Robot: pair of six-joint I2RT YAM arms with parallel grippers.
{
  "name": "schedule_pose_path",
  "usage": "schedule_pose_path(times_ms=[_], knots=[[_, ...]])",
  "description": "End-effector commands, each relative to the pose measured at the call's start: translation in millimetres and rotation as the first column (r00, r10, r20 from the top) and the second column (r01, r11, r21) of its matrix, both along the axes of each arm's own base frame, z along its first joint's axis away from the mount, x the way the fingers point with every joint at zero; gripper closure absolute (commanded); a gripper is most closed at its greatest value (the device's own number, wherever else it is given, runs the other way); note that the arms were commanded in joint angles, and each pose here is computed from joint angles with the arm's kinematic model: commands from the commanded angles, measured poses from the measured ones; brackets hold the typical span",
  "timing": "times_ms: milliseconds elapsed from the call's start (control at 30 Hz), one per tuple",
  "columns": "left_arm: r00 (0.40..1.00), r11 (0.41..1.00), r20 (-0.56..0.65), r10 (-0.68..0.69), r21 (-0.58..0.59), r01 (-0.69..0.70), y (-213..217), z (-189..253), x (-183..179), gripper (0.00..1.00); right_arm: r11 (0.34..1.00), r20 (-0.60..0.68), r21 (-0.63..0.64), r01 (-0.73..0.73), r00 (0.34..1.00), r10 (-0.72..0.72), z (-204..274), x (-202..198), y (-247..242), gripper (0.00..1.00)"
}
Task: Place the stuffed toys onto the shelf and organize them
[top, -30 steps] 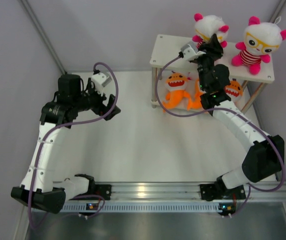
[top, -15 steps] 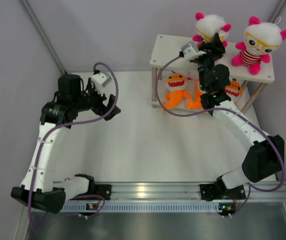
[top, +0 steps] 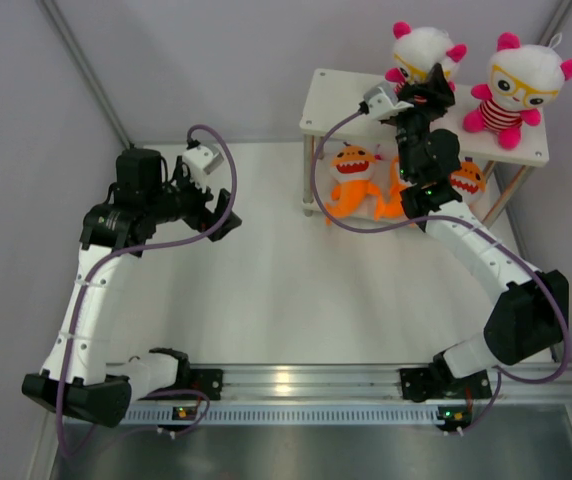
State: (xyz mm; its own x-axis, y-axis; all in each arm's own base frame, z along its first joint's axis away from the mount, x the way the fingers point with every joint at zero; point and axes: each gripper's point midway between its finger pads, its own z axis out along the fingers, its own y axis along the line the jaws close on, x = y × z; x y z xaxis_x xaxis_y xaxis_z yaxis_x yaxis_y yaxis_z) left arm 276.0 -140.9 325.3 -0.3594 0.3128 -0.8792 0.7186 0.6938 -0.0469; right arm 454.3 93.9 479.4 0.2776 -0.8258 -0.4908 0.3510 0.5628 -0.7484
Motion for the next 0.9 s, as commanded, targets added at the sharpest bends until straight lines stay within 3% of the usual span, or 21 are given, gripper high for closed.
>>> schedule_pose_path(times_ms=[0,233,533,867], knots=[[0.999,1.000,0.030,-0.020,-0.020,0.020,-4.8,6.0,1.8,0.02,0.998,0.094,0.059,0.000,0.996,-0.006,35.4,-20.1,-7.9,0.36],[0.999,1.000,0.029,-0.021,-0.019,0.022,-5.0,5.4,1.7,0.02,0.998,0.108,0.065,-0.001,0.994,-0.006,40.3,-22.3,-8.9,0.24],[0.999,1.000,0.029,-0.024,-0.019,0.025,-4.6,5.3,0.5,0.02,0.998,0.115,0.067,0.001,0.993,-0.009,42.9,-23.9,-10.3,0.23],[0.999,0.999,0.029,-0.028,-0.020,0.029,-5.4,5.3,-0.4,0.02,0.998,0.118,0.066,0.004,0.993,-0.012,43.6,-24.1,-11.2,0.13]])
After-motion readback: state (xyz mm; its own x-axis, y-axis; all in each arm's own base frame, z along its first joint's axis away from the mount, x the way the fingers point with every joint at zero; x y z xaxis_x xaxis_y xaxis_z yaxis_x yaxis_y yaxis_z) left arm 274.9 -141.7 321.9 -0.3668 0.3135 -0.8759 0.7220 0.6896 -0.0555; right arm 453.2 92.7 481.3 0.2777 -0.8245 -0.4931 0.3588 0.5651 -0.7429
